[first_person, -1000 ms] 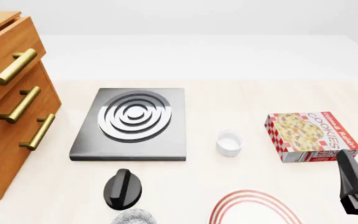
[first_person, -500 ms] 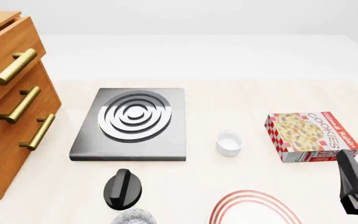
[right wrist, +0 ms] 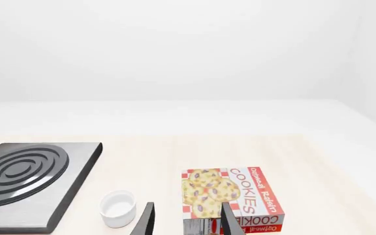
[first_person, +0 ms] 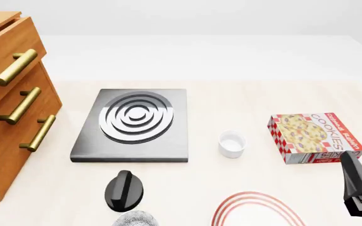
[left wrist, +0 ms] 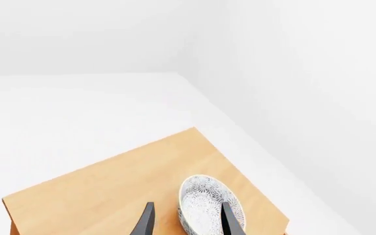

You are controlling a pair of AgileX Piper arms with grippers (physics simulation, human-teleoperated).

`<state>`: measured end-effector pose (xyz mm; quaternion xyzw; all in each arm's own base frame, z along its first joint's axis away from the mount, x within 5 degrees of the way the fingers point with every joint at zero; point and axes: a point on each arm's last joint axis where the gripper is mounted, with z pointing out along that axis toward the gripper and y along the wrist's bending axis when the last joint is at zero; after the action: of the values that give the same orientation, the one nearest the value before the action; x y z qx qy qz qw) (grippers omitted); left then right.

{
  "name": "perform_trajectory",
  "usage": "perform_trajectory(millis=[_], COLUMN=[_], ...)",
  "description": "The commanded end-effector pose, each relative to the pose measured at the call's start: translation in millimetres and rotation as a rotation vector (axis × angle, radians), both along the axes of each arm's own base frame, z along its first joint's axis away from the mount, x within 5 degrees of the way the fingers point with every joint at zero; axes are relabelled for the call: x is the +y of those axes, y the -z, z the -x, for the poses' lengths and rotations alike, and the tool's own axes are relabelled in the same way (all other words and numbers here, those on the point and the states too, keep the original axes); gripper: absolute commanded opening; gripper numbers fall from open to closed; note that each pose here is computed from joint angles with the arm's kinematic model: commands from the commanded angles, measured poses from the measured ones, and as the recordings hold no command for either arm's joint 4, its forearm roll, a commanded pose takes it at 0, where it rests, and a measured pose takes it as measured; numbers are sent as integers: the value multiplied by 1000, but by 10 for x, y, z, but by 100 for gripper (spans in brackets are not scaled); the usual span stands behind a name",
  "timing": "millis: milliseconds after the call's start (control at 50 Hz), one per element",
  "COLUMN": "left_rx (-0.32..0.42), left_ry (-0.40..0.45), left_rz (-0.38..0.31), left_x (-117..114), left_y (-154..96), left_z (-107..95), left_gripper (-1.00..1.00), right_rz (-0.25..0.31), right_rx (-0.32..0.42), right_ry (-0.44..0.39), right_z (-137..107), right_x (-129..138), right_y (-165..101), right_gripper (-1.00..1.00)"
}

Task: Pick the akita bowl on the wooden cabinet and place it on the plate.

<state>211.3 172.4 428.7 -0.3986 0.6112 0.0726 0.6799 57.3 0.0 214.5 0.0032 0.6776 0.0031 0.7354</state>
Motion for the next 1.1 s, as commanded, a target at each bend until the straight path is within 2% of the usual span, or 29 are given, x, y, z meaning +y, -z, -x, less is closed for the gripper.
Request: perform_trajectory(millis=[20,200,360,1100], left_rx=[15,58,68,86], left_ry=[9,49,61,74], left_rz=[13,60,83,111], left_x=[38,6,11,42], left_y=[60,185,232,363], left_z=[-86,-240,-316,-438], left_gripper=[100,100,100,100], right_rz=[0,0,0,0], right_rx=[0,0,0,0], right_ry=[0,0,0,0], right_z=[0,0,0,0], right_x=[0,0,0,0], right_y=[0,0,0,0], right_gripper=[100,100,100,100])
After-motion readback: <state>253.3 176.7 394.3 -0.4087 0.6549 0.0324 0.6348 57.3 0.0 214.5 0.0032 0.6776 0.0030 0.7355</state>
